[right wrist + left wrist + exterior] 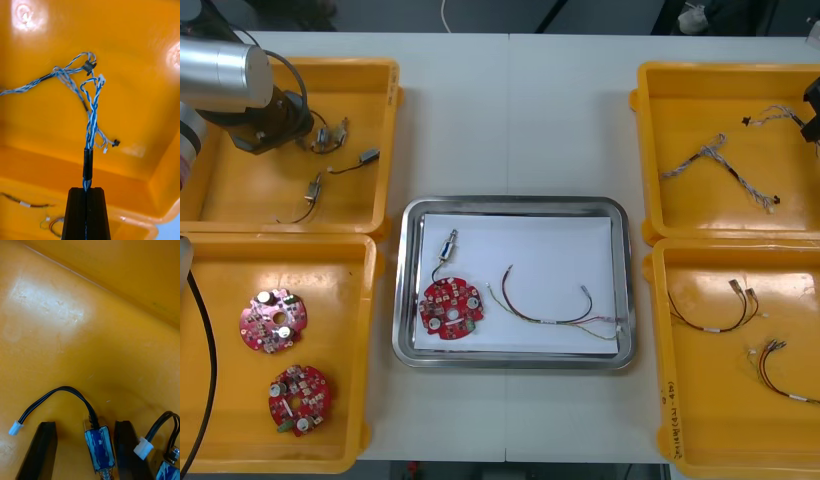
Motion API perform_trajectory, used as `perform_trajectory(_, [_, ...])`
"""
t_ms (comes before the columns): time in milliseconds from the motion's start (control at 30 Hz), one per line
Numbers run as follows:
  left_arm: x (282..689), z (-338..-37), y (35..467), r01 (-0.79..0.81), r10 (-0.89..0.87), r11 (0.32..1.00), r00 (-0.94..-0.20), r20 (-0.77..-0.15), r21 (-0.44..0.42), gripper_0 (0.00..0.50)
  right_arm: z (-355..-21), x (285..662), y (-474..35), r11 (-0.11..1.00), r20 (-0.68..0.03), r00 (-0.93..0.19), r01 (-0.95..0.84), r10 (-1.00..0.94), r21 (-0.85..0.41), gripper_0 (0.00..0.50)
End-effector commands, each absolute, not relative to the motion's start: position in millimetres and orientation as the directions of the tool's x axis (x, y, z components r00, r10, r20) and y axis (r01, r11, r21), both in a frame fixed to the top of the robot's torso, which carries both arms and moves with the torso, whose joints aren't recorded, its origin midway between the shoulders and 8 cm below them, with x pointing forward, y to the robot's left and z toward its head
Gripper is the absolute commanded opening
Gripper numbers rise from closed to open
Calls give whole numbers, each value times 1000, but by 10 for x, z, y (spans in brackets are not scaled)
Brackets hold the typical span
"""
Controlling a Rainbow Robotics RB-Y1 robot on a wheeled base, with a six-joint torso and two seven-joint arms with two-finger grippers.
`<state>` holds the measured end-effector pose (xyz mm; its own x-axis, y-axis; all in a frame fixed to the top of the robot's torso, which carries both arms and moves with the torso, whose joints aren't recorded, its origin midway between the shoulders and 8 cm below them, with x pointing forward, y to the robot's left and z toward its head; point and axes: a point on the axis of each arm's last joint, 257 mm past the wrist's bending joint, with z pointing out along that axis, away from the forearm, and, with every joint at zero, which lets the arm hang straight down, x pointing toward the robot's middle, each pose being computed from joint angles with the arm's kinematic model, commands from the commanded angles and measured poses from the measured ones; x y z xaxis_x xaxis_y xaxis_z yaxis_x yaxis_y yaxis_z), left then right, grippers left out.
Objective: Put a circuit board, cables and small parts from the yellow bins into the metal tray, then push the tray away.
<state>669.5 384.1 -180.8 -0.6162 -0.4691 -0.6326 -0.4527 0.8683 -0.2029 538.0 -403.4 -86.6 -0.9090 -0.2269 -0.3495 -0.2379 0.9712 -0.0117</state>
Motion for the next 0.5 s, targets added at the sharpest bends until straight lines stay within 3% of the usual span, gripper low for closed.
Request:
perform_trajectory(33, [6855, -1542, 3628, -334, -329, 933, -649, -686, -131, 0, -348, 5368, -4271, 987, -464, -873, -161, -153, -24, 0])
perform_trajectory(233, [6842, -1540, 3652, -339, -339, 930, -650, -680, -140, 0, 54, 5423, -4228, 976, -554, -803, -175, -218, -131, 0])
perform_trajectory(500, [6722, -1416, 3742, -349, -346, 928, -676, -650, -132, 0, 139, 5341, -4058, 950, -604, -733, -234, -313, -209, 0])
